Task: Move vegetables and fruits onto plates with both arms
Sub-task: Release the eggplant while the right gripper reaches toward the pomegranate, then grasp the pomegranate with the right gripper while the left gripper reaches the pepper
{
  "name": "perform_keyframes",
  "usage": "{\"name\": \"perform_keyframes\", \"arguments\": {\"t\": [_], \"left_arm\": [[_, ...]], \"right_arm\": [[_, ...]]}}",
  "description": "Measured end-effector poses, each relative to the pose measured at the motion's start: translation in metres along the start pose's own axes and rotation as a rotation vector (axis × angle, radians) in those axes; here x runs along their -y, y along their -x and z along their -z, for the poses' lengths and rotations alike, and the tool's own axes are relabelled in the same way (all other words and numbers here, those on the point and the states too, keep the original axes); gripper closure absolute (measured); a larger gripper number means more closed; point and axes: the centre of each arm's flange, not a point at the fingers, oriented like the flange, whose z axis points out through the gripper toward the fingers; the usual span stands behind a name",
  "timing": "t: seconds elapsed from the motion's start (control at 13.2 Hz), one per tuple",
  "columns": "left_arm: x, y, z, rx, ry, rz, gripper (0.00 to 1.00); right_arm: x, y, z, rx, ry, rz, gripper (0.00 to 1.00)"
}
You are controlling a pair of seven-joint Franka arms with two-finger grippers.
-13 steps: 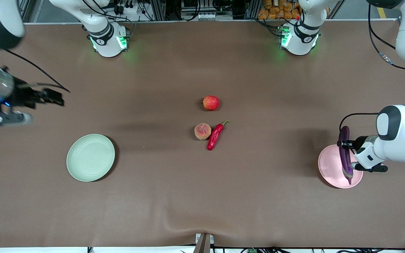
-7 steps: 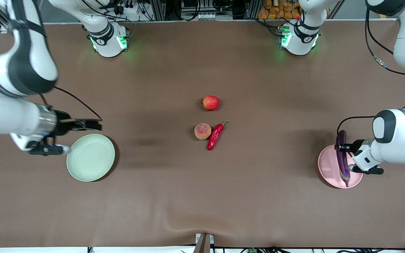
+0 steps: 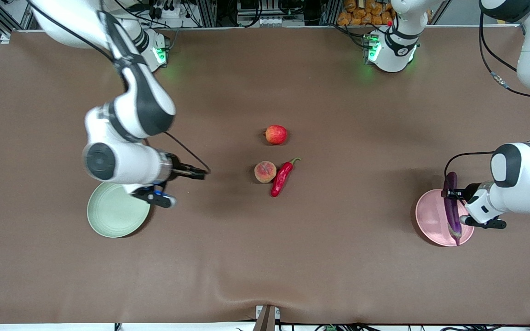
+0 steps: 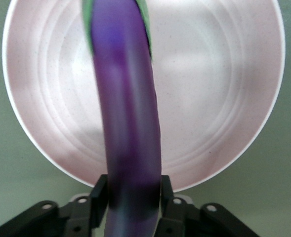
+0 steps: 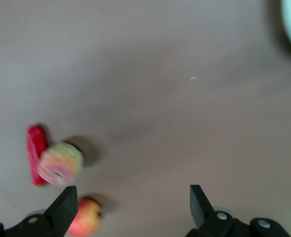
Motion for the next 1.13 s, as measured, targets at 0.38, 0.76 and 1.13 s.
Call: {"name": "perform_keyframes", "arguments": {"t": [0.38, 0.76, 1.13], "left_arm": [[-0.011, -0.007, 0.019, -0.053, 0.063, 0.014, 0.00], [-0.150, -0.022, 0.042, -0.056, 0.139, 0.080, 0.00], [-0.274, -0.023, 0.019, -0.080, 0.188, 0.149, 0.00]], "right_arm": [[0.065, 0.060, -0.094, 0.027, 0.049, -0.046, 0.00], [0.100, 0.132, -0.163, 0.073, 0.072, -0.142, 0.00], [0.112, 0.171, -0.197, 0.052, 0.080, -0.178, 0.00]]}}
